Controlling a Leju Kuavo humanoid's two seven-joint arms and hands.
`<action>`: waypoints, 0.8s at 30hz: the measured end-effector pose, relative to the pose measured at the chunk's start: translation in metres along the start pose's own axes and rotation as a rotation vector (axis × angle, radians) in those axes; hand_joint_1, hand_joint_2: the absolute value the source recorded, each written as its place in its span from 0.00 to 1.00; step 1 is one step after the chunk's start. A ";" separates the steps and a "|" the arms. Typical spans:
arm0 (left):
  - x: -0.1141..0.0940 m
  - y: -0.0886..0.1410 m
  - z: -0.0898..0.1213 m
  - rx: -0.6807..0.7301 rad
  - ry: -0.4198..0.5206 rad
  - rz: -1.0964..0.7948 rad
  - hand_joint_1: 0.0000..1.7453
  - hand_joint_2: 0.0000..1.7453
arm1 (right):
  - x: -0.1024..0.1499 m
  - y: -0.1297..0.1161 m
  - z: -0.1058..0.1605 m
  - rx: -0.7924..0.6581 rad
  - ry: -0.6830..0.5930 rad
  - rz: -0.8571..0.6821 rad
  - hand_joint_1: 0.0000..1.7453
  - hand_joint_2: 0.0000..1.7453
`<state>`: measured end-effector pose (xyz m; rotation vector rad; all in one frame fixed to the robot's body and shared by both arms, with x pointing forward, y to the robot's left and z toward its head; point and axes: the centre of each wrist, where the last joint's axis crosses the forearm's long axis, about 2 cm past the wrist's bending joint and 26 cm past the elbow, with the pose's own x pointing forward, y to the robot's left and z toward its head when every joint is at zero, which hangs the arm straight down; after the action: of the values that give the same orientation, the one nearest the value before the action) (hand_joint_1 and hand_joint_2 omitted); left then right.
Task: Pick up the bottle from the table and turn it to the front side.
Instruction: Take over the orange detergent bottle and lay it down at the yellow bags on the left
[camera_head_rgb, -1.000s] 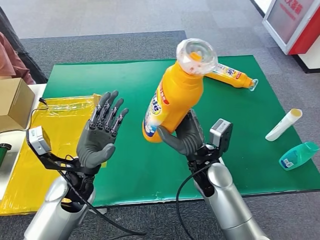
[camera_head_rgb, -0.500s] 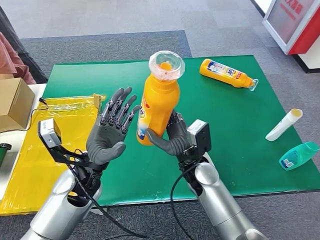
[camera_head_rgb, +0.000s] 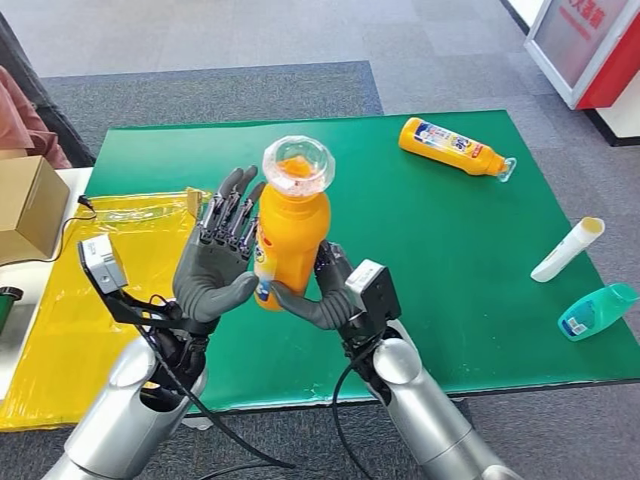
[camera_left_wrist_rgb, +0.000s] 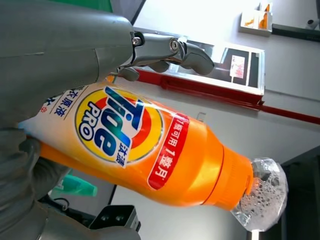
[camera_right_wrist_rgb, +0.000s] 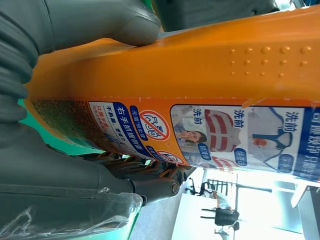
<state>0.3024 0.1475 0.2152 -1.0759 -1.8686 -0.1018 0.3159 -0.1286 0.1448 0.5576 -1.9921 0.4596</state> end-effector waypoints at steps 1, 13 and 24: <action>0.000 0.000 0.000 0.004 0.000 0.001 0.00 1.00 | 0.001 0.001 0.000 0.001 -0.003 0.010 1.00 1.00; -0.007 0.009 0.004 0.083 0.090 -0.007 0.00 1.00 | 0.007 0.009 -0.003 -0.007 -0.029 0.140 1.00 1.00; -0.014 0.011 0.001 0.085 0.170 -0.163 0.00 1.00 | 0.006 0.009 -0.002 -0.044 -0.028 0.222 1.00 1.00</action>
<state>0.3122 0.1460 0.2008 -0.8298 -1.7877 -0.2011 0.3094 -0.1211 0.1501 0.3182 -2.0961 0.5443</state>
